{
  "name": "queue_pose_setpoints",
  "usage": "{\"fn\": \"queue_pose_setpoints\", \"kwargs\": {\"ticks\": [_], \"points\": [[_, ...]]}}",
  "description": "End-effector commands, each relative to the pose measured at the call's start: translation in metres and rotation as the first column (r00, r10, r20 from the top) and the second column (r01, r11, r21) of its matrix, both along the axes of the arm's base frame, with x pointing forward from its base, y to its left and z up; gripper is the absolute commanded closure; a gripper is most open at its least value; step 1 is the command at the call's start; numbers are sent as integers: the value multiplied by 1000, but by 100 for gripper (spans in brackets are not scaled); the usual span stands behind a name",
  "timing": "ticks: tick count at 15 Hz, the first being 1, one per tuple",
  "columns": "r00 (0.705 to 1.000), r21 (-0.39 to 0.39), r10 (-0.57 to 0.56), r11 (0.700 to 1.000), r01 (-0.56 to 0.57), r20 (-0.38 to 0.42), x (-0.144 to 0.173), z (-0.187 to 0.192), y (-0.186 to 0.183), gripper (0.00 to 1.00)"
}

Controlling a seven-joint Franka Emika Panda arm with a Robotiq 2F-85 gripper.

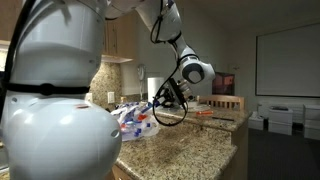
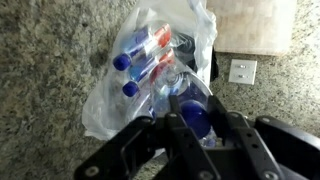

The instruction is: Put the bottles into the plastic bag.

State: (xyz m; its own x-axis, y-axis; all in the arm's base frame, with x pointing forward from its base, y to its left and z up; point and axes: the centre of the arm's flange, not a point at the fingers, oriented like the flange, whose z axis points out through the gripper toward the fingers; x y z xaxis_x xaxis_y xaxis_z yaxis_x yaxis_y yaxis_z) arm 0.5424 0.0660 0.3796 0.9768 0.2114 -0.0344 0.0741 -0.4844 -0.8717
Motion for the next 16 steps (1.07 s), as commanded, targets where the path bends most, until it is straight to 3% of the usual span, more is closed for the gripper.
{"fn": "queue_pose_setpoints", "kwargs": {"ticks": [1, 6, 12, 16], "points": [[999, -8, 30, 999, -31, -31, 20, -12, 28, 88], [994, 36, 107, 994, -105, -36, 49, -22, 89, 88], [973, 72, 173, 984, -163, -151, 74, -49, 171, 88], [955, 107, 236, 970, -219, -182, 84, -63, 217, 88]]}}
